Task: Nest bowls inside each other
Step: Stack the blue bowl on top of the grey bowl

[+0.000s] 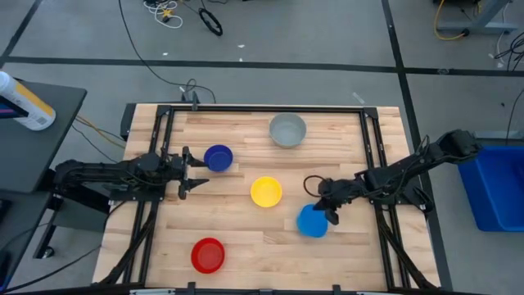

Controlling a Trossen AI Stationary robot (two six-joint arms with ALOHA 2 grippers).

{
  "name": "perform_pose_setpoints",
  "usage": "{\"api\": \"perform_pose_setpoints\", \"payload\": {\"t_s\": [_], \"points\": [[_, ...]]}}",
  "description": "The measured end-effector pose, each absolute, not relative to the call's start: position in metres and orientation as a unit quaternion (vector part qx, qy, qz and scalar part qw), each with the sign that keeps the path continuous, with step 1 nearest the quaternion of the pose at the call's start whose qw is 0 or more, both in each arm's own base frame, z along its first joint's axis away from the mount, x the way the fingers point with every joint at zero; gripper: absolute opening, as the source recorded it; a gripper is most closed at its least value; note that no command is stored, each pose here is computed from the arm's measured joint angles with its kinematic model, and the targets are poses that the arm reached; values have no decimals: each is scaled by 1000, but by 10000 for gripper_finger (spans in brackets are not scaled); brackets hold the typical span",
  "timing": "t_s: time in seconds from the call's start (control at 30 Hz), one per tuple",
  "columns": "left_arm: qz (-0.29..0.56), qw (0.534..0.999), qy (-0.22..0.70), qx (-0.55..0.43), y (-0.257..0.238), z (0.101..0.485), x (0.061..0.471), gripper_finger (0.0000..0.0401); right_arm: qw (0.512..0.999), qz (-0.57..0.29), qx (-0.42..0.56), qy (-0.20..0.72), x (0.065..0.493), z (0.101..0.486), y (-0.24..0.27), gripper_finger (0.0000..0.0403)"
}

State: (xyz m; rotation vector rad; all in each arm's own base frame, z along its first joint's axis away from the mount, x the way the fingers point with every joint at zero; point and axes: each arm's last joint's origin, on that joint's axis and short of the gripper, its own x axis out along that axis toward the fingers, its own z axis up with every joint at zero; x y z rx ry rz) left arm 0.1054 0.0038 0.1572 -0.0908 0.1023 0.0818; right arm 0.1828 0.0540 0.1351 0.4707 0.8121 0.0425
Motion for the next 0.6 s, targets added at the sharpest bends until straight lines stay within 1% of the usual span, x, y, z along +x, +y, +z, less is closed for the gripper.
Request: {"api": "perform_pose_setpoints", "payload": {"t_s": [0.07, 0.17, 0.37, 0.47, 0.6], "points": [[43, 997, 51, -45, 4, 157, 105, 273, 910, -11, 191, 368, 188, 140, 50, 4], [45, 997, 50, -44, 4, 157, 105, 273, 932, -81, 124, 330, 198, 153, 41, 3], [46, 997, 50, -44, 4, 157, 105, 273, 941, -212, 1, 264, 219, 186, 4, 2], [46, 997, 50, -43, 4, 157, 105, 273, 940, -248, -30, 233, 228, 204, -22, 1], [45, 997, 50, -36, 4, 157, 105, 273, 938, -278, -38, 202, 231, 223, -60, 1]]}}
